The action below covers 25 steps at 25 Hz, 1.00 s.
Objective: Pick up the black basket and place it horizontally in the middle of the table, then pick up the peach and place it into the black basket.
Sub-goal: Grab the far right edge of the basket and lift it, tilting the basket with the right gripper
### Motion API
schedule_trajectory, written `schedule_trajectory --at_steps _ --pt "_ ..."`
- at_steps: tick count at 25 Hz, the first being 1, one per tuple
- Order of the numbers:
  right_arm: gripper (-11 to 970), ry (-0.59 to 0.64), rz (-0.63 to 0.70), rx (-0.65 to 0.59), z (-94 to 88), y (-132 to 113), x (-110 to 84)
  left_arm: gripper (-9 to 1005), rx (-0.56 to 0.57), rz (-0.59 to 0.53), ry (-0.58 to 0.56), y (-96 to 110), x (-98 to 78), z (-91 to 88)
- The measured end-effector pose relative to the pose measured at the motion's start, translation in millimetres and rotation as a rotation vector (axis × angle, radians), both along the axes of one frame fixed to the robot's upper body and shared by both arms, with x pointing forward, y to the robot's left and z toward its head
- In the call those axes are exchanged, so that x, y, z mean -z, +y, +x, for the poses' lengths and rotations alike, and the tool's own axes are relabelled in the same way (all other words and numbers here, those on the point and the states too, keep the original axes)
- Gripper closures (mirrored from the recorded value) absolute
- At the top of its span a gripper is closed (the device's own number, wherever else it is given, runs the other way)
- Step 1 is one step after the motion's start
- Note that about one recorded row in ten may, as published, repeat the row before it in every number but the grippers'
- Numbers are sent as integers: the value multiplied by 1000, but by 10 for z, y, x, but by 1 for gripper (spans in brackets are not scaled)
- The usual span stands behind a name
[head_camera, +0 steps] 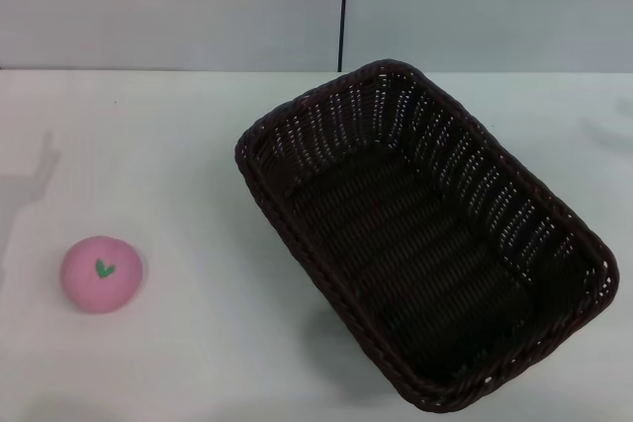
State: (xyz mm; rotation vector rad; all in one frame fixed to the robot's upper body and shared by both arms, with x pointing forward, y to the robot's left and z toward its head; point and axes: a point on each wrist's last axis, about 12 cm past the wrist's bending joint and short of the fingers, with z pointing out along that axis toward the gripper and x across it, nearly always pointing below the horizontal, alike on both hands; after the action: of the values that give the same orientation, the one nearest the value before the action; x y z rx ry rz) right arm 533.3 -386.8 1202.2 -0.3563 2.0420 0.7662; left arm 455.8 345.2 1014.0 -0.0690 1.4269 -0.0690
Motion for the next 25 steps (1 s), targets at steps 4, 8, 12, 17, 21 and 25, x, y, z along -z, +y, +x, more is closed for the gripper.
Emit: schedule_trajectory --at_steps 4,8,12,17,21,25 --pt "131 220 -138 -89 230 211 -332 138 1 -1 -2 -1 0 -13" --pt "131 391 -184 -159 479 476 -428 138 0 -2 0 2 5 -24" --pt "132 498 -251 -165 748 798 -229 139 -4 -6 10 -1 25 -49" --pt "132 564 -261 -207 892 1098 104 139 -10 -7 9 11 29 -74" --pt "133 571 -276 -236 913 1302 244 139 -12 -7 8 16 27 -75" --pt "133 583 -316 -277 878 1526 399 139 -8 -8 9 3 26 -56"
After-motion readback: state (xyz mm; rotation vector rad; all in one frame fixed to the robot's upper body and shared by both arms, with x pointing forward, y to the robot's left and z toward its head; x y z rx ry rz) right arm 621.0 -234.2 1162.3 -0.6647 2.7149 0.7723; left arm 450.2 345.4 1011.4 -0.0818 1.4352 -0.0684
